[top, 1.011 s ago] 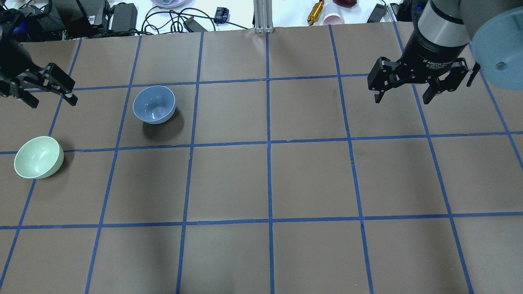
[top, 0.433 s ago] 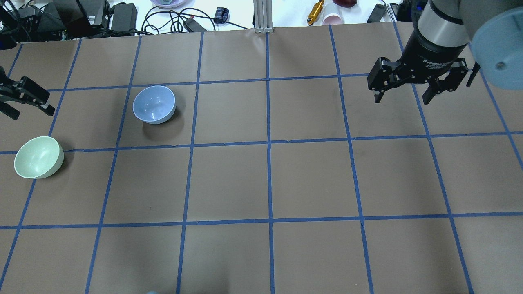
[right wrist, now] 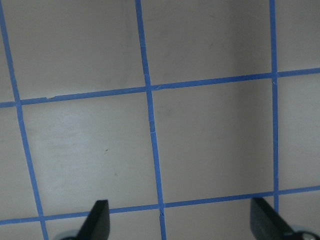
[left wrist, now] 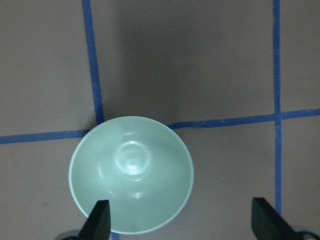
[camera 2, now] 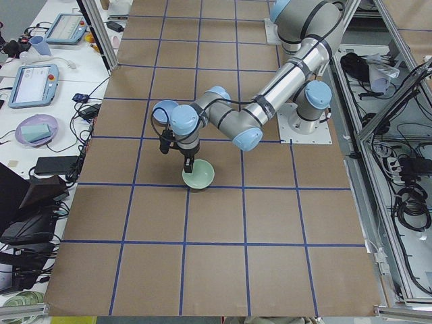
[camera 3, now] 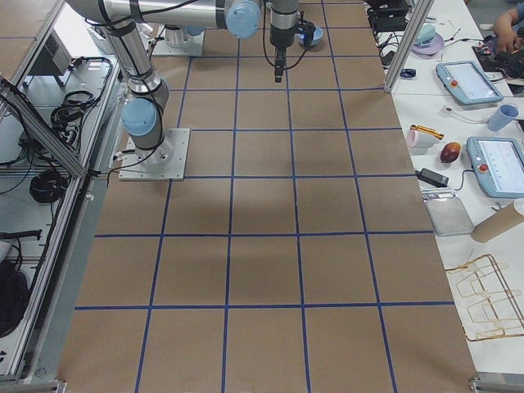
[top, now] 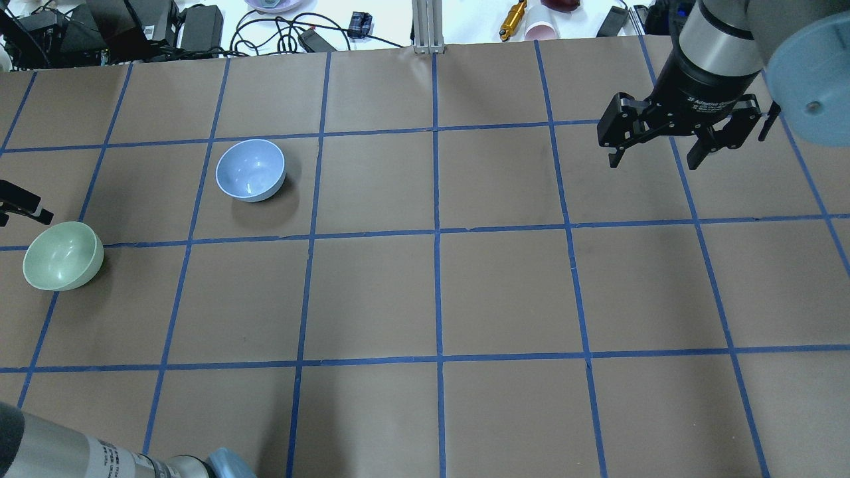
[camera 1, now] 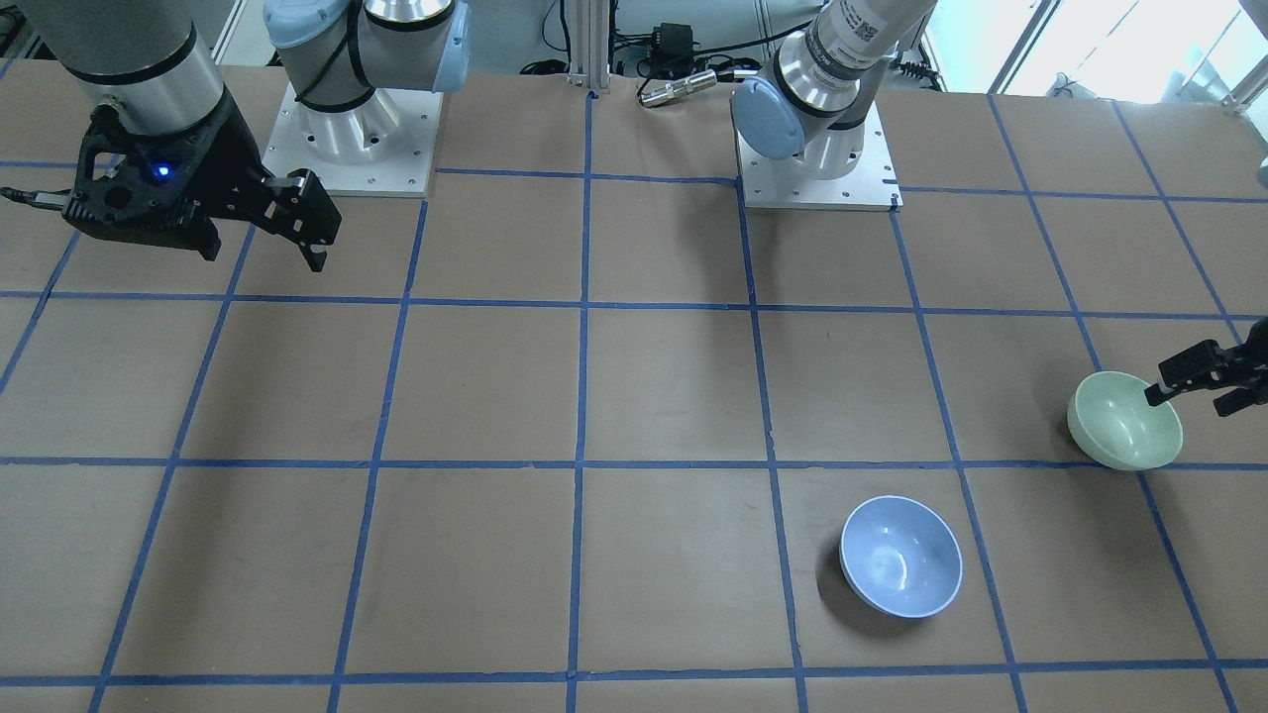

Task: Stack green bowl on blue bowl
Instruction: 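Lower the open left gripper onto the rim of the pale green bowl, then close the left gripper on the green bowl's rim and lift it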

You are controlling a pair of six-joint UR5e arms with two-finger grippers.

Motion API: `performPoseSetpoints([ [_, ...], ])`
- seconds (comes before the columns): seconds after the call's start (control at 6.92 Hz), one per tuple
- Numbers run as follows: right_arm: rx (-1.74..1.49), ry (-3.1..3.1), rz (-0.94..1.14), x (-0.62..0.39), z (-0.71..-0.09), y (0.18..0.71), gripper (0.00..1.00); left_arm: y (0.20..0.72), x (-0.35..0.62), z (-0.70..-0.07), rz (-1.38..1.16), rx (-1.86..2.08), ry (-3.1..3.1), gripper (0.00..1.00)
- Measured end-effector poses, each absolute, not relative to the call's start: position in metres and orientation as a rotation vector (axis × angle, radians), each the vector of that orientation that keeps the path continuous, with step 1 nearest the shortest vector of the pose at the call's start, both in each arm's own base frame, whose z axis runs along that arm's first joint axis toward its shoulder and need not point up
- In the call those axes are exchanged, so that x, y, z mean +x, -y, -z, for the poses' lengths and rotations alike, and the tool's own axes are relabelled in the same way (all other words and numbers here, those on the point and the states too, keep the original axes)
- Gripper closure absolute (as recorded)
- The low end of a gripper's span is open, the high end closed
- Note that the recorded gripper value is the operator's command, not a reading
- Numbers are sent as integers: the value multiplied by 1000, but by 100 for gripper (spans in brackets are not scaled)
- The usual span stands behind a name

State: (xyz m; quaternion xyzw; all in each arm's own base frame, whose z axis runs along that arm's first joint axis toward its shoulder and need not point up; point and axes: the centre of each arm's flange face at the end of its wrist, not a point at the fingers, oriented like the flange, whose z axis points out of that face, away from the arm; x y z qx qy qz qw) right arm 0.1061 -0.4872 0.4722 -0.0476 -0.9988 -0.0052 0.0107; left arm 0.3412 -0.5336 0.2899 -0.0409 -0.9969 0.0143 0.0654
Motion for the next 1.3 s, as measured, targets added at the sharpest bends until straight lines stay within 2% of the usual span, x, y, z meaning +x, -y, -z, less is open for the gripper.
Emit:
performPoseSetpoints([
  [0.43, -148, 3117, 17, 106, -472, 487, 0, 521, 393, -232, -102, -171, 2946, 0],
  [1.3, -148, 3117, 16, 106, -472, 487, 0, 513, 405, -185, -74, -241, 2907, 0],
])
